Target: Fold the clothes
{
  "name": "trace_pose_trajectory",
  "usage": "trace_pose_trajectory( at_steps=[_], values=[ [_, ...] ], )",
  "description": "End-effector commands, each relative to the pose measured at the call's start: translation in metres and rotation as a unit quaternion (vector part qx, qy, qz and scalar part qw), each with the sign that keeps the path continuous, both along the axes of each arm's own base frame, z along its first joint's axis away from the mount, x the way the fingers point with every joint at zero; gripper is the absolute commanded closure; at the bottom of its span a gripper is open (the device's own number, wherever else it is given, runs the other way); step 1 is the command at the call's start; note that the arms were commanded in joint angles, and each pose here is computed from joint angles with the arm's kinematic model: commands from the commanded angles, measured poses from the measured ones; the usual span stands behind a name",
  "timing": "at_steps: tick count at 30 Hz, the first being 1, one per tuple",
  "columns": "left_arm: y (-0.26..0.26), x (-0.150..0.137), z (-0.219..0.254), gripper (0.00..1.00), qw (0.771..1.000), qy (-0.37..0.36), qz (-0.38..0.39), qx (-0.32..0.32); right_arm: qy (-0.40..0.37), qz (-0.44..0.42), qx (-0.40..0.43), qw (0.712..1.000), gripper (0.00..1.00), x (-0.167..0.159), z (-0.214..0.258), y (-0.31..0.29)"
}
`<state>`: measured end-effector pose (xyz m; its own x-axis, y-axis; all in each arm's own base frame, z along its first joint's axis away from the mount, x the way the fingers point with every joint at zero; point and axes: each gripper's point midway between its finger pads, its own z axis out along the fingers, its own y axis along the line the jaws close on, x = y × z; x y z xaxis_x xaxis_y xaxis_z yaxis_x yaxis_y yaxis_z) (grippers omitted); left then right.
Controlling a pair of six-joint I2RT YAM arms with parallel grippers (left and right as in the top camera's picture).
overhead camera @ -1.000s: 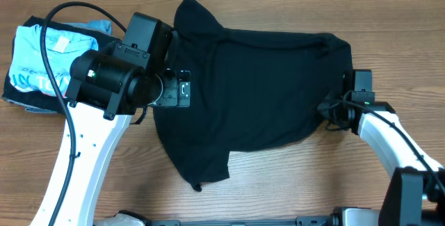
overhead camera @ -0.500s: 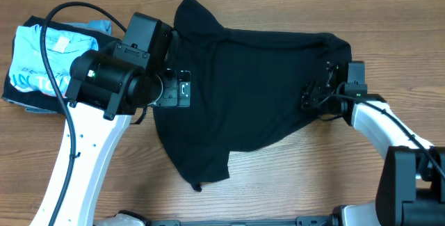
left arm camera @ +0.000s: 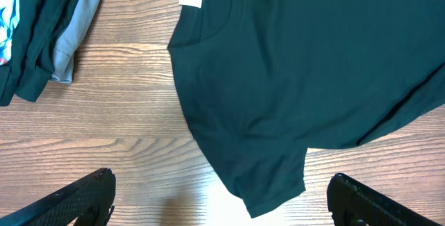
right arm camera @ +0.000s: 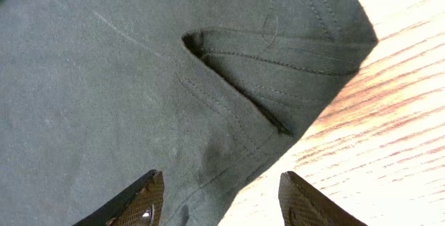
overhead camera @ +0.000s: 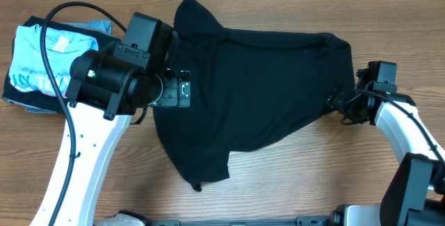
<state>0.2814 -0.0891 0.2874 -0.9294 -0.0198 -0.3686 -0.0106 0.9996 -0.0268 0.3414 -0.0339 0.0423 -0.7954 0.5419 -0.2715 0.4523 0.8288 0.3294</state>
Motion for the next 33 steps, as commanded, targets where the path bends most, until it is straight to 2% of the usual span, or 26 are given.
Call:
trace_pose_trajectory(
  at_steps=[1, 12, 13, 17, 18, 26, 30, 33],
  values=[
    [-0.003, 0.0, -0.001, 0.0, 1.0, 0.003, 0.002, -0.004, 0.006, -0.004, -0.001, 1.0, 0.43, 0.001, -0.01, -0.003],
    [-0.003, 0.0, -0.001, 0.0, 1.0, 0.003, 0.002, -0.004, 0.034, -0.011, -0.011, 0.999, 0.43, 0.004, -0.043, -0.009],
    [-0.003, 0.0, -0.001, 0.0, 1.0, 0.003, 0.002, -0.004, 0.032, -0.011, -0.012, 0.999, 0.46, 0.005, -0.042, -0.009],
    [-0.003, 0.0, -0.001, 0.0, 1.0, 0.003, 0.002, -0.004, 0.029, -0.016, -0.014, 0.999, 0.81, 0.006, -0.04, -0.014],
    [-0.003, 0.0, -0.001, 0.0, 1.0, 0.003, 0.002, -0.004, 0.032, -0.018, -0.014, 0.999, 0.84, 0.005, -0.039, -0.016],
    [-0.003, 0.0, -0.001, 0.0, 1.0, 0.003, 0.002, -0.004, 0.041, -0.039, -0.011, 0.998, 0.84, 0.008, 0.008, -0.032],
    [-0.003, 0.0, -0.001, 0.0, 1.0, 0.003, 0.002, -0.004, 0.075, -0.047, -0.003, 0.996, 0.83, -0.007, 0.021, -0.034],
    [-0.003, 0.0, -0.001, 0.0, 1.0, 0.003, 0.002, -0.004, 0.104, -0.055, 0.0, 0.993, 0.78, -0.021, 0.018, -0.037]
  ],
)
